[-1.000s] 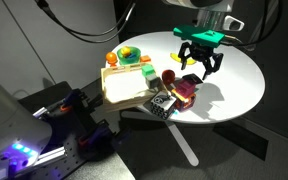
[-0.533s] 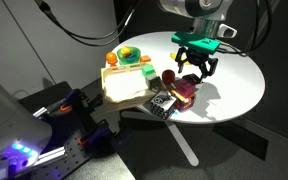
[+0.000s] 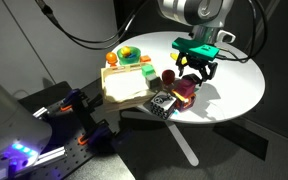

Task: Pick up the mulberry pink block from the block with a number image and put it in the wooden tray

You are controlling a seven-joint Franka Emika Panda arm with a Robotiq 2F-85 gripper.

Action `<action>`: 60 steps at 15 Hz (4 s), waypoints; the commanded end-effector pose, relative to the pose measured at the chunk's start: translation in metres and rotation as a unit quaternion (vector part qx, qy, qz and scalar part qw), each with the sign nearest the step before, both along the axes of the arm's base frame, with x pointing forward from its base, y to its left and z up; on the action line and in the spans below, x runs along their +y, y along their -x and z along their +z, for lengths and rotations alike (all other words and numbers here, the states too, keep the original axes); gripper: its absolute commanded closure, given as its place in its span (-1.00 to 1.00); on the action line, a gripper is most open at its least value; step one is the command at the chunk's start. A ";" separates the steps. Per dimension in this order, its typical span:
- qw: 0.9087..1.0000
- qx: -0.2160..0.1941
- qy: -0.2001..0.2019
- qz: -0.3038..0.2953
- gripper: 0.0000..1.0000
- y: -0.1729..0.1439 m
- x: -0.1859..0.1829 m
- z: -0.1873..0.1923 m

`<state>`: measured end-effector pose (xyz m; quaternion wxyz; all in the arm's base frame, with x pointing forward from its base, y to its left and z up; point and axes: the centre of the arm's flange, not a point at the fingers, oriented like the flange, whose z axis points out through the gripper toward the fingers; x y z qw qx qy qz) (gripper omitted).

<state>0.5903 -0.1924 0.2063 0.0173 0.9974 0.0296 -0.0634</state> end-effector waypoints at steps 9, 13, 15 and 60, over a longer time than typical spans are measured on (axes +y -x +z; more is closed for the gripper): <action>1.000 -0.009 -0.001 0.000 -1.00 -0.001 -0.002 0.002; 1.000 -0.015 -0.007 0.004 -1.00 0.002 -0.004 0.000; 1.000 -0.021 -0.007 0.007 -1.00 0.005 -0.005 -0.002; 0.983 0.124 0.081 0.109 0.43 0.028 0.229 -0.048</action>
